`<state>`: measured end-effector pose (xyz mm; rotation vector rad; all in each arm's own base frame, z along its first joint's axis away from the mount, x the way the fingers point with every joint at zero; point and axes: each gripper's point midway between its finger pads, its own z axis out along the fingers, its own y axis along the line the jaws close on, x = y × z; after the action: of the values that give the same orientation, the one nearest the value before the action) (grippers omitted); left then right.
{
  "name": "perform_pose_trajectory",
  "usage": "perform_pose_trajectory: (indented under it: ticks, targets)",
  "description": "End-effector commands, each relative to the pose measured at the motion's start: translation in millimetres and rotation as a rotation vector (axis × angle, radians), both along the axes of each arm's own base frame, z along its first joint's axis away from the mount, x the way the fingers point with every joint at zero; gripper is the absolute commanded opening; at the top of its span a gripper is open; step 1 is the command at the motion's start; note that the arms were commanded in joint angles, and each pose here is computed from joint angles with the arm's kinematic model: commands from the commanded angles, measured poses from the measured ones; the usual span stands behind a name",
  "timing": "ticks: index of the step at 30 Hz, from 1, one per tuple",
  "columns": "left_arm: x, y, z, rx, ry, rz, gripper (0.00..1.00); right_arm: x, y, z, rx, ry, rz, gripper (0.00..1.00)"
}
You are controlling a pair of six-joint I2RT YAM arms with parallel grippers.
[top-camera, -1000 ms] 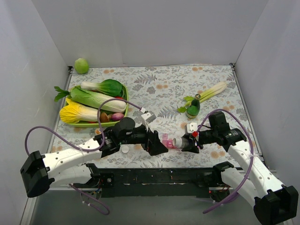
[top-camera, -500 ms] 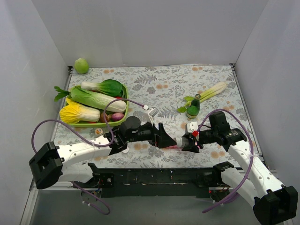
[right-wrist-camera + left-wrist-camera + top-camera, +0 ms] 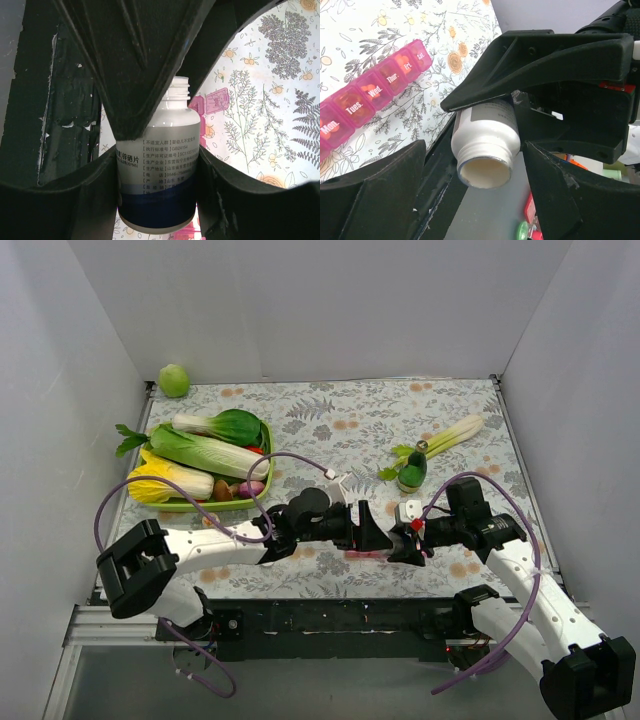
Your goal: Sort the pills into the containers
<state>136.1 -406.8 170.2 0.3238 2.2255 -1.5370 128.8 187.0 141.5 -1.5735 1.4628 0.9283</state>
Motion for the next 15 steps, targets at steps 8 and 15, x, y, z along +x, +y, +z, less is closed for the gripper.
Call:
perform_pose_trajectory:
  ticks: [8,15]
  targets:
    - [-7,-22,19,-0.044,0.057,-0.040,0.46,4,3,7,0.033,-0.018,-0.006,0.05]
    - [-5,-23,32,-0.025,0.100,-0.020,0.07,8,2,7,0.022,-0.016,-0.032,0.19]
